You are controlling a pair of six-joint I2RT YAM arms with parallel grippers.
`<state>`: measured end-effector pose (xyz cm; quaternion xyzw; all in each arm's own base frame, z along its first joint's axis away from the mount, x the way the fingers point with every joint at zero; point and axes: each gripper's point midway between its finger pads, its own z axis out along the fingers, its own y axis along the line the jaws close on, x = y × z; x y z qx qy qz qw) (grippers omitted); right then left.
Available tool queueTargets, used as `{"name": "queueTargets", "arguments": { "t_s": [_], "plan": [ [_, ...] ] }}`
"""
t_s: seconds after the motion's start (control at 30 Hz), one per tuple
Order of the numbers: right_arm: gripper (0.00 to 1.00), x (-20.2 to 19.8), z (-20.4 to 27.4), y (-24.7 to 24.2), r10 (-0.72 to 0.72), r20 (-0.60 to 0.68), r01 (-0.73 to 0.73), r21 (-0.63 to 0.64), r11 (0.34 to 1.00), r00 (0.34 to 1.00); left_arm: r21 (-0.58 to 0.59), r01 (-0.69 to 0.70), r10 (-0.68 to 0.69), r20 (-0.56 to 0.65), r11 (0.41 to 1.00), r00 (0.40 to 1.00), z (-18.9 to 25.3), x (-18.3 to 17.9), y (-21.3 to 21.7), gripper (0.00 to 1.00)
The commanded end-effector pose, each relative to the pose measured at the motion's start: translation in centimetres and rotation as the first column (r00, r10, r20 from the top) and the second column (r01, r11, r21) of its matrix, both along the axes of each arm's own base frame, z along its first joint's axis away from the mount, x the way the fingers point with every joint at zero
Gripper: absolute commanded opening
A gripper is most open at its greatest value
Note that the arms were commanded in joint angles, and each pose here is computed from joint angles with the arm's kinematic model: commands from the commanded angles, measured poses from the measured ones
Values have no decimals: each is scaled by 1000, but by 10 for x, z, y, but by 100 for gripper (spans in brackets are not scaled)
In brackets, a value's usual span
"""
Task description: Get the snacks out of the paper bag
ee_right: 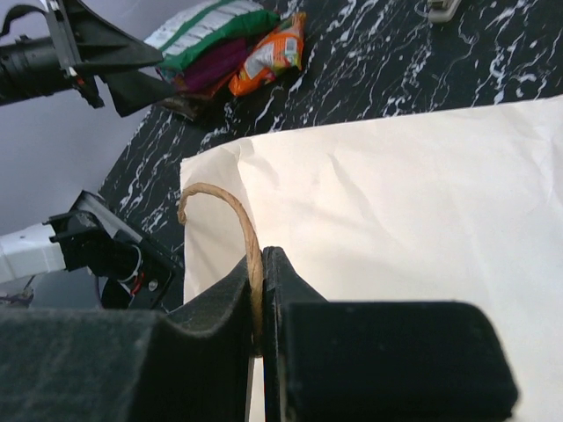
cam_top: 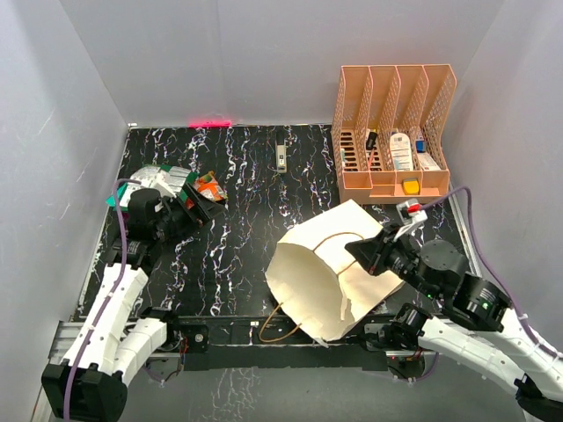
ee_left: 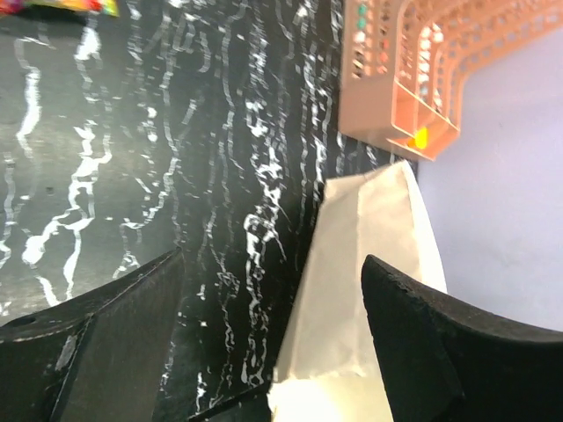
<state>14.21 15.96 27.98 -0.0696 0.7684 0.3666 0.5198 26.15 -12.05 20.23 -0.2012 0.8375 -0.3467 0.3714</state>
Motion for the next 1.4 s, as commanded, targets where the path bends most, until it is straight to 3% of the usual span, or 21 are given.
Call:
{"name": "queueTargets", "arguments": {
  "t_s": [0.0,0.27,0.57,0.73,0.87,1.03,1.17,1.27,1.37],
  "plan": [
    [8,3,-3,16,20,-54,-18,35,999,998,-103,219,-211,76,970,974,15,-25,-37,79],
    [8,24,-29,15,-122,-142,134,81,988,982,-238,394,-365,155,888,918,4,-57,-78,83],
    [8,51,-24,64,-47,-97,56,91,994,994,-107,421,-415,76,901,907,-7,-67,-77,85],
    [8,51,-13,89,59,-73,-56,46,997,996,-147,453,-436,134,879,890,15,-76,-82,85],
    [8,48,-21,75,31,-97,-33,-24,999,995,-233,459,-416,212,857,884,25,-86,-90,85],
    [8,37,-17,43,-43,-85,43,-7,999,995,-303,464,-409,230,832,883,17,-97,-113,75],
    [8,31,-16,24,-90,-84,91,10,996,992,-231,520,-473,232,822,850,6,-113,-154,70],
    [8,29,-14,20,-93,-89,95,11,995,992,-137,481,-450,206,866,869,-9,-122,-181,52],
    [8,28,-10,18,-101,-91,102,5,995,991,-86,505,-468,271,859,841,-9,-141,-211,42]
  ]
}}
